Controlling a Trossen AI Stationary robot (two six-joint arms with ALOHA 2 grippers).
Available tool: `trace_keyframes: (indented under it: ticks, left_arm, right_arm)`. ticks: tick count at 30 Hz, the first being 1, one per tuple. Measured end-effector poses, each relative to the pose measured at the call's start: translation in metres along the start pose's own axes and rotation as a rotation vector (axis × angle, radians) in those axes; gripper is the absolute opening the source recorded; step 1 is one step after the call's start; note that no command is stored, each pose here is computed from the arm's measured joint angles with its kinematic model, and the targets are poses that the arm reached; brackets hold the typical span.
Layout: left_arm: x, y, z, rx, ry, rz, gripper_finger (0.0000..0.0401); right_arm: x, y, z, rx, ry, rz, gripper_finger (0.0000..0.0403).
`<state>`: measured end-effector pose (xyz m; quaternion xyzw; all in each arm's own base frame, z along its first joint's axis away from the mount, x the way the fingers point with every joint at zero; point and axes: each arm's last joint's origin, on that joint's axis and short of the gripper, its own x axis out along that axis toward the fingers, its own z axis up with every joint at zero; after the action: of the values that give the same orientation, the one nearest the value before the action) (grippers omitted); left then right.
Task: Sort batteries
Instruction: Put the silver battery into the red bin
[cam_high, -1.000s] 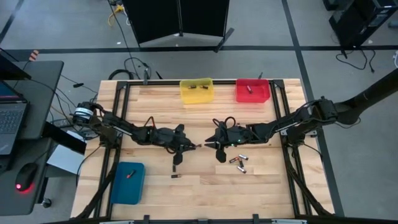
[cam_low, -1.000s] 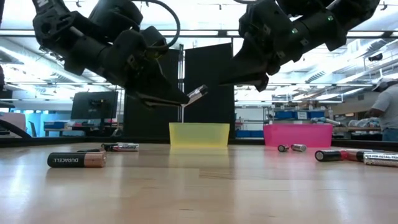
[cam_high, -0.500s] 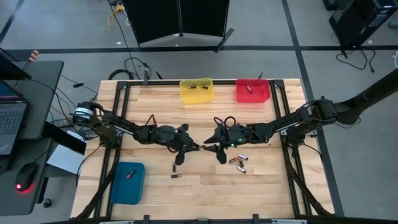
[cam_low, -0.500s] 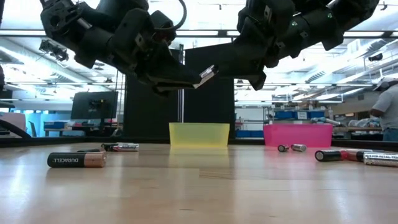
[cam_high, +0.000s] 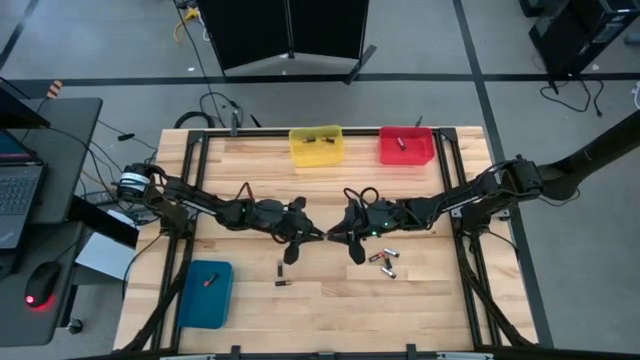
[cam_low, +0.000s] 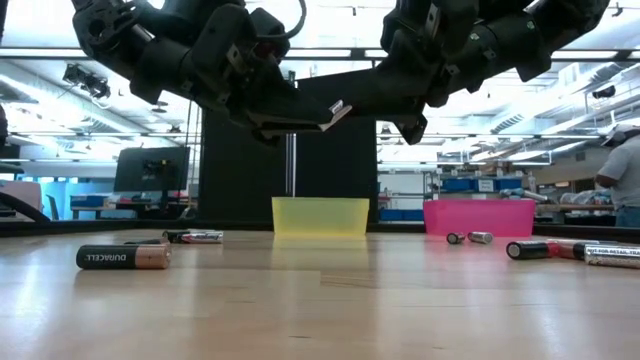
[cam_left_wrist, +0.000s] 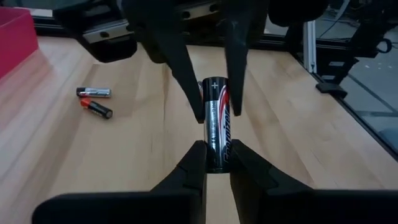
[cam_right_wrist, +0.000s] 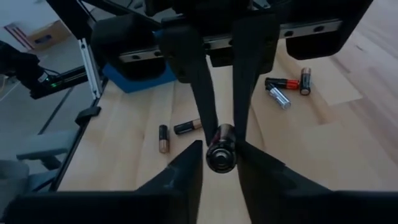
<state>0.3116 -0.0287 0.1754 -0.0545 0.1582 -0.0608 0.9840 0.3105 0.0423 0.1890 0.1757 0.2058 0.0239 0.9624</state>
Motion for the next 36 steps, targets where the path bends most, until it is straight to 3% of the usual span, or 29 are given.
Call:
trace_keyframes:
  ticks: [3, 7, 20, 26, 29, 36]
  left_arm:
    - [0.000, 0.000, 0.000, -0.008, 0.002, 0.001, 0.0050]
    - [0.000, 0.000, 0.000, -0.008, 0.001, 0.009, 0.0054]
    - [0.000, 0.003, 0.000, 0.035, -0.012, 0.116, 0.0144]
    - [-0.004, 0.006, 0.003, 0.096, -0.008, 0.211, 0.0158]
    - [-0.008, 0.005, 0.007, 0.114, -0.006, 0.231, 0.0162]
    - [-0.012, 0.005, 0.008, 0.132, 0.007, 0.237, 0.0164]
  right_arm:
    - [0.000, -0.001, 0.000, -0.010, -0.001, -0.008, 0.0062]
    - [0.000, -0.001, 0.000, -0.024, -0.003, -0.013, 0.0062]
    - [-0.002, -0.003, 0.026, -0.069, 0.012, -0.071, 0.0062]
    - [-0.033, 0.001, 0.048, -0.107, 0.053, -0.241, 0.0062]
    - [-0.059, -0.002, 0.057, -0.124, 0.066, -0.405, 0.0062]
    - [-0.109, -0.059, 0.070, 0.015, 0.134, -0.798, 0.0062]
